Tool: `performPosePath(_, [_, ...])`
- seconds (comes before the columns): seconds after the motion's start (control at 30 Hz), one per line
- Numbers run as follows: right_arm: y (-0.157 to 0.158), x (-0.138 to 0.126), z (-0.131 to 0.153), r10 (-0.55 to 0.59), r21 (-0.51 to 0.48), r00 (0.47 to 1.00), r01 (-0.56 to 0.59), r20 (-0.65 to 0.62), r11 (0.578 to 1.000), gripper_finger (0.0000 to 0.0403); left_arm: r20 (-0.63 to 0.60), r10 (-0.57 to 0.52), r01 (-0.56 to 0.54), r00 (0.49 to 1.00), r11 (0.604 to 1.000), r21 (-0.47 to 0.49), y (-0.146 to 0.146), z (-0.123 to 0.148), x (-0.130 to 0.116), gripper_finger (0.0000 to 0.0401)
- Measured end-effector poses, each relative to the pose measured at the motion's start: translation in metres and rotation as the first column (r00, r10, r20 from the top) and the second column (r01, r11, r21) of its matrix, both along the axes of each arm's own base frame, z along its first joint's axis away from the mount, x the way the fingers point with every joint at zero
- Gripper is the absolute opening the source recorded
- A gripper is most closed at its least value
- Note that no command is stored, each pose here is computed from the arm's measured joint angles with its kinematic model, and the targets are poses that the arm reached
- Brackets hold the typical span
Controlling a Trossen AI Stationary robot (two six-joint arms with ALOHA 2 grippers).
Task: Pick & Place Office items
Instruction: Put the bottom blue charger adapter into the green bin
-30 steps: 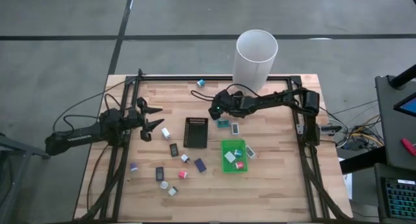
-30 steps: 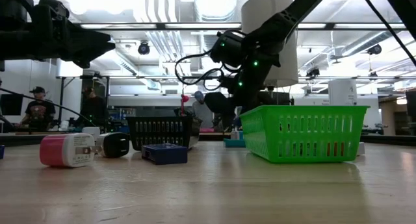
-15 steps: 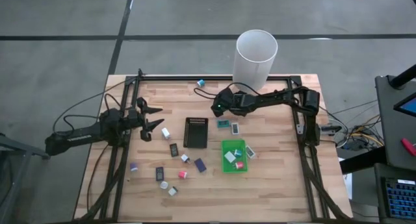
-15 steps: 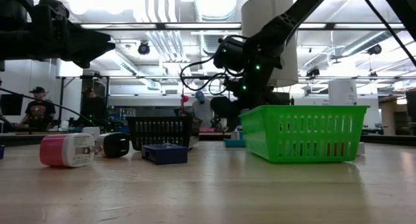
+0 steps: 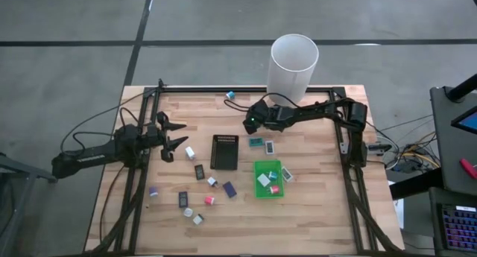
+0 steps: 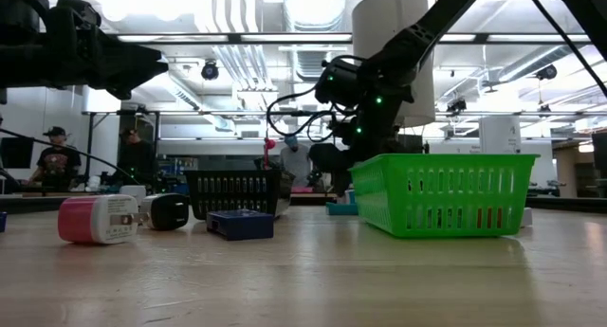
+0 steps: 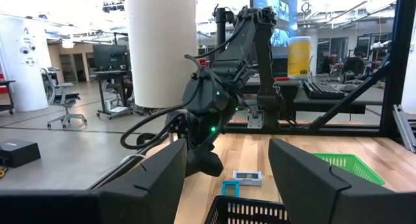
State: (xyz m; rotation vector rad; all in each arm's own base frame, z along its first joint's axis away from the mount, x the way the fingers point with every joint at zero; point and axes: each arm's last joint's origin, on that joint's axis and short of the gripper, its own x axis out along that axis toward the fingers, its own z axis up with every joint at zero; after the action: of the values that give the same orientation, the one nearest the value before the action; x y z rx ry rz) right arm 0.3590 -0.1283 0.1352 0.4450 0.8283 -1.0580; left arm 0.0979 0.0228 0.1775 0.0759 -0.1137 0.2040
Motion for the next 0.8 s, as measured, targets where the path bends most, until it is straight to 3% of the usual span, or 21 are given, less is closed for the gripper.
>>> performPosePath(0.8, [-0.0012, -0.003, -0.004, 0.03, 0.077, 0.999, -0.031, 0.021, 0.997, 0.0218, 0.0, 0.0, 0.0, 1.0, 1.0, 0.0, 0.0, 0.0001, 0.0, 0.0225])
